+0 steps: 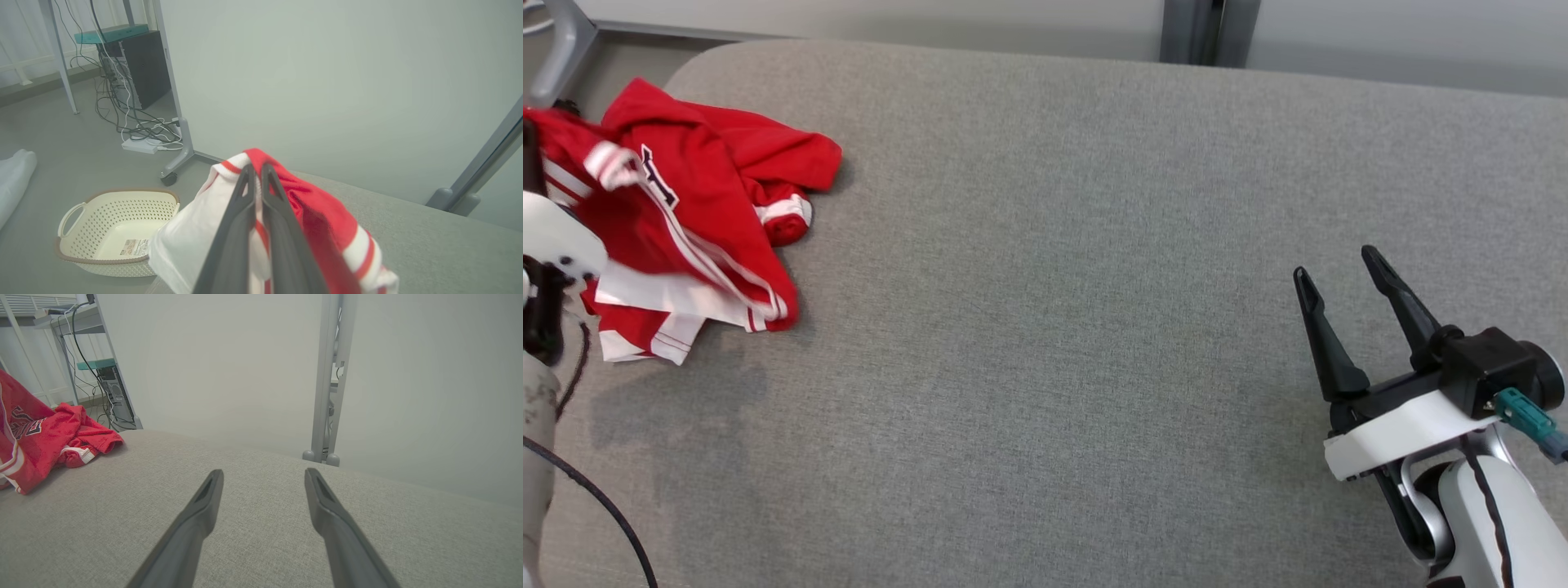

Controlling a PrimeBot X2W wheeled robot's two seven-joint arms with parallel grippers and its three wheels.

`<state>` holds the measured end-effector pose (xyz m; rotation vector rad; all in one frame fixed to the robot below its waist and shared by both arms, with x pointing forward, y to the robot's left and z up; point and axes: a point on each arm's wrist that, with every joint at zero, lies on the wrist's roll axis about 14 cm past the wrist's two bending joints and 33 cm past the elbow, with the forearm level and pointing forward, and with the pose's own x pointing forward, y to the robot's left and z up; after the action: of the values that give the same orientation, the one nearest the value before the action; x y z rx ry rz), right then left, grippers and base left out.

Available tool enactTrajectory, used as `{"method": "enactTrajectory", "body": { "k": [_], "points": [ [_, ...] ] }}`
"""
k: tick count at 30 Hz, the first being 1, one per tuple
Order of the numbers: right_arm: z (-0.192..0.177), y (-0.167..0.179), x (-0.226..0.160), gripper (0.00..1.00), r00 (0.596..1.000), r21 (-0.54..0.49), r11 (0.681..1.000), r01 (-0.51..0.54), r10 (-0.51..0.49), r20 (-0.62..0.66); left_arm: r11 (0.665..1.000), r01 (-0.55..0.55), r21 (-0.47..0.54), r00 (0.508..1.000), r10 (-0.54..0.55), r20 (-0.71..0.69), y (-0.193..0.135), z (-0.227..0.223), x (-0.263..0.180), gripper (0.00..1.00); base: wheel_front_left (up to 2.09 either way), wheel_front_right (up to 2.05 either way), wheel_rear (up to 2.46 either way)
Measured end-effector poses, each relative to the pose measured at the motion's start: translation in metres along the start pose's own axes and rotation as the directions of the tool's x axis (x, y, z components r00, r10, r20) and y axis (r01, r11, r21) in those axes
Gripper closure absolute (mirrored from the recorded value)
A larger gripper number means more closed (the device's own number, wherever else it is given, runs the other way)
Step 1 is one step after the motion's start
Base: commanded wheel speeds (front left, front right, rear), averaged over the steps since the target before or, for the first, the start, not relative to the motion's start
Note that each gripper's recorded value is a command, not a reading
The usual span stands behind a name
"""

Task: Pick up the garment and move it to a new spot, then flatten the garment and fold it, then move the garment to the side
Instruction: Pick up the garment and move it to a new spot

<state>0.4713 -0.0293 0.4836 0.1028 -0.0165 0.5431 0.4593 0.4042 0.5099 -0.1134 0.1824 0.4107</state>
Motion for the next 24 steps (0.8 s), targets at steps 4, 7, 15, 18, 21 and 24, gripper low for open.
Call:
{"method": "enactTrajectory", "body": {
  "k": [4,7,15,18,21,24],
  "points": [
    [0.013,0.005,-0.006,0.00,1.000,-0.003,1.000,0.004,-0.004,0.030,1.000,0.005,0.017,0.981,-0.008,0.194,-0.001,0.060,-0.006,1.00,0.00,0.00,0.00],
    [0.025,0.008,-0.012,0.00,0.998,-0.005,1.000,0.012,-0.012,0.059,0.999,0.019,0.032,0.945,-0.028,0.327,-0.009,0.105,-0.016,1.00,0.00,0.00,0.00],
    [0.054,0.016,-0.032,0.00,0.990,-0.001,0.999,0.042,-0.041,0.132,0.986,0.136,0.093,0.779,-0.164,0.606,-0.063,0.187,-0.075,1.00,0.00,0.00,0.00],
    [0.058,0.014,-0.043,0.00,0.987,0.003,0.998,0.065,-0.065,0.144,0.974,0.198,0.105,0.740,-0.219,0.636,-0.091,0.191,-0.097,1.00,0.00,0.00,0.00],
    [0.066,0.009,-0.054,0.00,0.982,0.002,0.996,0.095,-0.094,0.166,0.957,0.265,0.115,0.726,-0.277,0.630,-0.120,0.182,-0.117,1.00,0.00,0.00,0.00],
    [0.069,0.003,-0.067,0.00,0.976,0.006,0.991,0.130,-0.129,0.175,0.935,0.336,0.116,0.729,-0.336,0.596,-0.148,0.166,-0.133,1.00,0.00,0.00,0.00]
  ]
}}
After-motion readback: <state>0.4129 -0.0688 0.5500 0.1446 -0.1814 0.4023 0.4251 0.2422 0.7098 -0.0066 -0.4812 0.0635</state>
